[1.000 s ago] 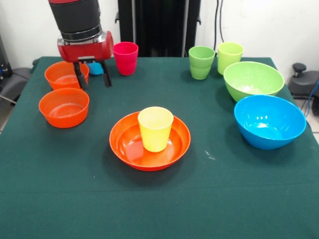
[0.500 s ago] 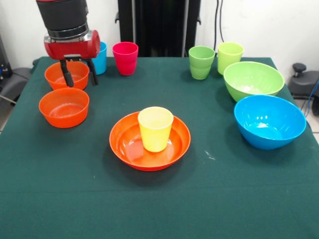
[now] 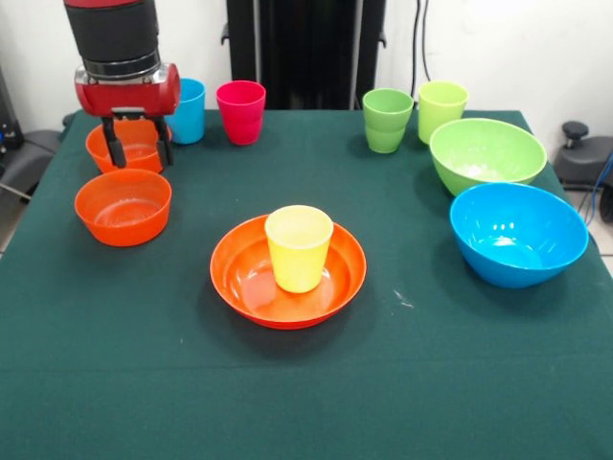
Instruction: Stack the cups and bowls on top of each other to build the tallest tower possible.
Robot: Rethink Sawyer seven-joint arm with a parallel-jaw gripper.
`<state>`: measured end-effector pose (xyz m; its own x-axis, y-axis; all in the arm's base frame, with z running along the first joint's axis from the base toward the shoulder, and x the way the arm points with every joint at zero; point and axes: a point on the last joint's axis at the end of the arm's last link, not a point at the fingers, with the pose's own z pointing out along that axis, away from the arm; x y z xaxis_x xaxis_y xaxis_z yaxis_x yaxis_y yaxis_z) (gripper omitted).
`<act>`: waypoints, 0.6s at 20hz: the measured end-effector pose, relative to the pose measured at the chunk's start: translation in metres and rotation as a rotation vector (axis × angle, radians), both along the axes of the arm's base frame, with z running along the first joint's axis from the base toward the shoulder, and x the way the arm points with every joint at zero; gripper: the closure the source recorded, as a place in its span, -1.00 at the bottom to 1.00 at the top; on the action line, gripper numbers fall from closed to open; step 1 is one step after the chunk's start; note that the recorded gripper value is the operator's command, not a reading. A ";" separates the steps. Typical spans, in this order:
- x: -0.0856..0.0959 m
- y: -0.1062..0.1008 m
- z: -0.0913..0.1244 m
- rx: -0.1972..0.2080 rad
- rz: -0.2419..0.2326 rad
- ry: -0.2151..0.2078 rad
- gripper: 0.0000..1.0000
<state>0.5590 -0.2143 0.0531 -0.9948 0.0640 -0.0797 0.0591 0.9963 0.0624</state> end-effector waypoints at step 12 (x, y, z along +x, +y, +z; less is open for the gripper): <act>-0.017 0.013 -0.036 0.006 0.067 0.029 -1.00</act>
